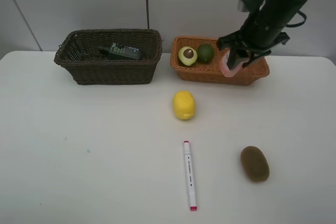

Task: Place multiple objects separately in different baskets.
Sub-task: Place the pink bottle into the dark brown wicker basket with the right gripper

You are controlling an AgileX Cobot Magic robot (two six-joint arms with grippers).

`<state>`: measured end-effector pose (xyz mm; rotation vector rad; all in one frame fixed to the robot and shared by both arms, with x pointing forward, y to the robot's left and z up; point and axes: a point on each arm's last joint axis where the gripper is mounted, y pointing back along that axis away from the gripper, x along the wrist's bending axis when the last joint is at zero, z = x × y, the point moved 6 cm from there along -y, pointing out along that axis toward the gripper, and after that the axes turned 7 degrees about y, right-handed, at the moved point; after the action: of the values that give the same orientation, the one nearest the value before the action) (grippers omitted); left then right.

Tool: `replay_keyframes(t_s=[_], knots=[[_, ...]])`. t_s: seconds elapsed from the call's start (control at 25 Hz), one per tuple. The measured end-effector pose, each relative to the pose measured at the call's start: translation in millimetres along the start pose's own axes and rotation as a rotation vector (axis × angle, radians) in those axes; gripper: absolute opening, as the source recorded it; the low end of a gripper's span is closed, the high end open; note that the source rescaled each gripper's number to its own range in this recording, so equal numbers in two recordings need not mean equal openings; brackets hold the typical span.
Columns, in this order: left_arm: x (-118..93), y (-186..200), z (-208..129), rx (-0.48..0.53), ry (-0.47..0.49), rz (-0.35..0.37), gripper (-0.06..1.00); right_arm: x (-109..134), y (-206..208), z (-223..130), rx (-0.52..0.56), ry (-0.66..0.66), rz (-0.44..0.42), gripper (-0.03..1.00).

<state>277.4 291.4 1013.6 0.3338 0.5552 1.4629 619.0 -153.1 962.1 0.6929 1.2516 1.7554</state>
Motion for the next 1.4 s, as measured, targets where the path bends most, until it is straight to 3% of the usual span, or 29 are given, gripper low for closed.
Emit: replay_keyframes(t_s=[0.24,0.48,0.6,0.84,1.2,1.24,1.4], knots=[[0,0,0,0.000,0.000,0.000,0.95,74,15,88,-0.229,0.127,0.078,0.26],[0,0,0,0.000,0.000,0.000,0.95,129,-26,147,-0.398,0.200,0.116,0.26],[0,0,0,0.000,0.000,0.000,0.95,137,-62,161,-0.461,0.184,0.127,0.26],[0,0,0,0.000,0.000,0.000,0.95,141,-122,161,-0.464,0.165,0.130,0.26],[0,0,0,0.000,0.000,0.000,0.95,139,-126,167,-0.506,0.163,0.122,0.27],[0,0,0,0.000,0.000,0.000,0.95,138,-126,167,-0.507,0.166,0.117,0.33],[0,0,0,0.000,0.000,0.000,0.95,137,-125,166,-0.501,0.166,0.116,0.83]])
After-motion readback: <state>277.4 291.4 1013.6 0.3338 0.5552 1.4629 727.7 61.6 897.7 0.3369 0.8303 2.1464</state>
